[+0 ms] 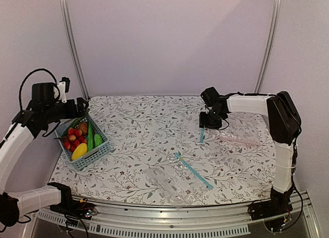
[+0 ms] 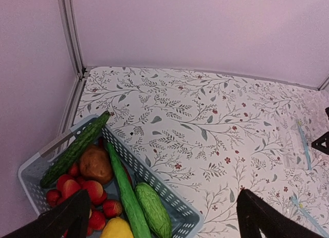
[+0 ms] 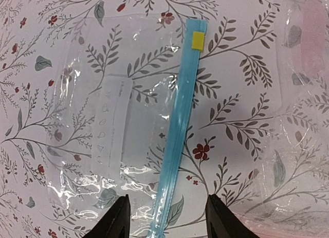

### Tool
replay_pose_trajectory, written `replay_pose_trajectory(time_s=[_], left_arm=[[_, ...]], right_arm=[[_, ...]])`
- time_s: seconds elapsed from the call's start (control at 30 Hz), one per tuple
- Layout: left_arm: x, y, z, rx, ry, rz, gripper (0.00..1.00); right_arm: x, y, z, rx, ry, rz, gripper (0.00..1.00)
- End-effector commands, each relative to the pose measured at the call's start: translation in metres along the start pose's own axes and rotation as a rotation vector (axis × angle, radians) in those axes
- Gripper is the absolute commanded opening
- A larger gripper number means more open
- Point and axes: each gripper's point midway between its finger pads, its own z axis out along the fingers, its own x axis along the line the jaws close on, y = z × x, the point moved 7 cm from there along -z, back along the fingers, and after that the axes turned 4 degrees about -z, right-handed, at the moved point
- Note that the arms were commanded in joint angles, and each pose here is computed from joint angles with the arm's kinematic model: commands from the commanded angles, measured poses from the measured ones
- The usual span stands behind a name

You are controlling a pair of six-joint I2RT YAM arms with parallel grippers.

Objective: Place the food in the zip-top bag and seal the zipper
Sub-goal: Pick up the zipper food storage bag from the center of the board.

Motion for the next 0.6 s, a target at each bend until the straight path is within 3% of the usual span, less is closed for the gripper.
replay_pose_trajectory(time_s=[0.0,0.43,0.57], left_arm=[[-0.001,-0.006,0.002,0.014,0.000,0.022,1.00],[-0.001,-0.006,0.002,0.020,-0.001,0.023,0.99],[-0.001,-0.007,0.003,0.021,-0.002,0.025,1.00]], right_arm=[[0.004,0.005,0.015,0.008,-0.036,-0.008,0.48],[0.004,0.009,0.043,0.023,-0.094,-0.011,0.39],[0.005,0.010,0.048,0.027,-0.097,-0.011,0.31]])
